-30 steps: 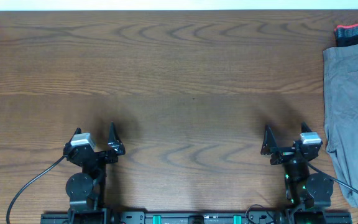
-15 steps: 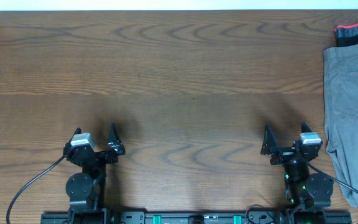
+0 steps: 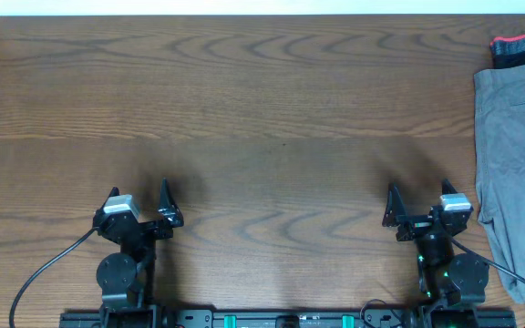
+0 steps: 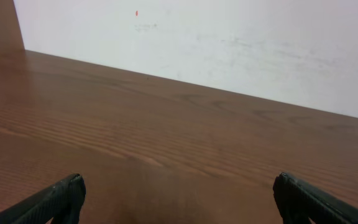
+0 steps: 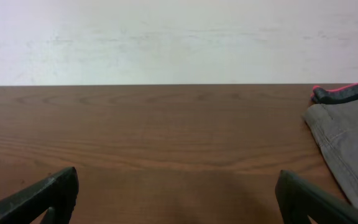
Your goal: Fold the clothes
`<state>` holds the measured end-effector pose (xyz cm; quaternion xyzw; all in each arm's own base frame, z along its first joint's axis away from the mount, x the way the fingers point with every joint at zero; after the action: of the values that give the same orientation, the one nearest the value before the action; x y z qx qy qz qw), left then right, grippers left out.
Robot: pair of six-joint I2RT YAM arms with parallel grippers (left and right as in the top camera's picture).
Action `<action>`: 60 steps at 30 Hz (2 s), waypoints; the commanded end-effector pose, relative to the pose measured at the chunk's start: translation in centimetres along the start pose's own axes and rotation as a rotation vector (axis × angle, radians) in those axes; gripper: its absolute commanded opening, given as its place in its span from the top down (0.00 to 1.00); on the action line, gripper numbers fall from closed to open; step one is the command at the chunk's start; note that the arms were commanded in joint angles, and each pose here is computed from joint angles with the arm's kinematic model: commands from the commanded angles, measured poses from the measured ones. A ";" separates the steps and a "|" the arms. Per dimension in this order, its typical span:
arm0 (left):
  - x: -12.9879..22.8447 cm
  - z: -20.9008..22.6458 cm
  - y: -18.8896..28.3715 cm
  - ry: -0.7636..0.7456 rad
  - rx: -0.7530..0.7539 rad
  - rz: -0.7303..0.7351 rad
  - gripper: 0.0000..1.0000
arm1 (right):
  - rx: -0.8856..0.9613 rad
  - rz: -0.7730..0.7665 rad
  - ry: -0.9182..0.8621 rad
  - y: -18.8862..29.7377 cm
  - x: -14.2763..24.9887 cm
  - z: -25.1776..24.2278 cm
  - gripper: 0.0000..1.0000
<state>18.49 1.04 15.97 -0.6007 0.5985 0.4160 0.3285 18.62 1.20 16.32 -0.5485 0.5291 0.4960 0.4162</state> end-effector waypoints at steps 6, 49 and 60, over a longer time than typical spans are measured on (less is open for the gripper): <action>1.1 0.8 -0.1 -0.008 -0.040 0.038 0.02 | 0.012 0.003 0.013 0.0 0.1 -0.2 0.01; 1.1 0.8 -0.1 -0.008 -0.041 0.038 0.02 | 0.146 -0.258 0.046 -1.0 -16.3 -4.0 0.01; 1.1 0.8 -0.1 -0.008 -0.041 0.038 0.02 | 0.354 0.325 0.100 -16.5 -16.2 -12.2 0.01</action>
<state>18.47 1.05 15.98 -0.6004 0.5986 0.4166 0.3281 34.12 -3.72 33.18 -0.4413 0.6633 0.4462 0.4076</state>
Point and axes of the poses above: each gripper's point midway between its finger pads, its own y axis back along the fingers, its own z axis along the line the jaws close on, x = y × z, the point moved 6 cm from there along y, back along the fingers, and after that the axes turned 15 degrees about y, right-handed, at the moved point
